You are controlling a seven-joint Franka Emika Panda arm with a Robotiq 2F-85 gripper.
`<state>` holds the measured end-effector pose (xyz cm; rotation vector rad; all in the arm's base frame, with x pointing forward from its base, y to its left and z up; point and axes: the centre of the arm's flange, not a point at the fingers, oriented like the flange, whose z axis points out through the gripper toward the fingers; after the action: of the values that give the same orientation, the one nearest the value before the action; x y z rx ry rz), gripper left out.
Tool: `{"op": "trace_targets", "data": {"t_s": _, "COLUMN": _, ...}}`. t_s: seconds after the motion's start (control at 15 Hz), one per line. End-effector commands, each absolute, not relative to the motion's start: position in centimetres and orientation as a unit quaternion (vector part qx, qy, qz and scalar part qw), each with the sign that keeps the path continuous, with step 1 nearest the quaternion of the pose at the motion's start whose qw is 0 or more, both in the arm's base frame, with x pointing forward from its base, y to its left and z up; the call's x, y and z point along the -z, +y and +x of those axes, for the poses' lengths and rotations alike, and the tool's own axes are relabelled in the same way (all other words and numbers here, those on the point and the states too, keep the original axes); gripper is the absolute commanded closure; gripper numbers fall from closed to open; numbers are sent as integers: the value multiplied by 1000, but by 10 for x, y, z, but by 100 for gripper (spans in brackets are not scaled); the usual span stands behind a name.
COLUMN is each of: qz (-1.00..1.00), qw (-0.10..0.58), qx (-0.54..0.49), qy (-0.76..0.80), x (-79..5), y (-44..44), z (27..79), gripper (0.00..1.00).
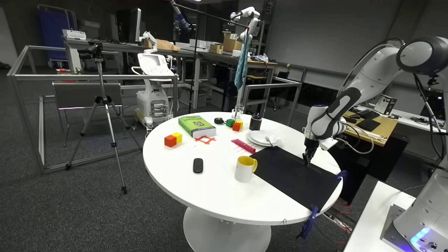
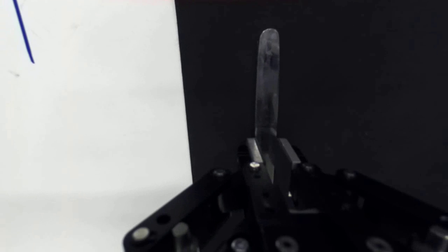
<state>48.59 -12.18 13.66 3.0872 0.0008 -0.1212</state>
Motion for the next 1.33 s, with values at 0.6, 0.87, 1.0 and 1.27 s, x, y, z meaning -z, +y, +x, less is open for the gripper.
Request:
{"op": "trace_targets", "data": {"t_s": 0.6, "qz": 1000, "qw": 15, "qx": -13, "qy": 6, "x": -195, "y": -131, "z": 504, "gripper": 96}}
{"op": "trace_targets", "data": {"t_s": 0.87, "qz": 999, "qw": 5, "qx": -50, "qy": -8, "x": -237, "y": -135, "z": 513, "gripper": 96}}
{"op": "trace_targets", "data": {"t_s": 1.0, "qz": 998, "qw": 4, "qx": -59, "qy": -25, "x": -254, "y": -140, "z": 522, "gripper": 96}}
{"op": "trace_targets", "data": {"t_s": 1.27, "qz": 996, "qw": 4, "qx": -50, "qy": -75, "x": -278, "y": -150, "z": 556, "gripper": 96}}
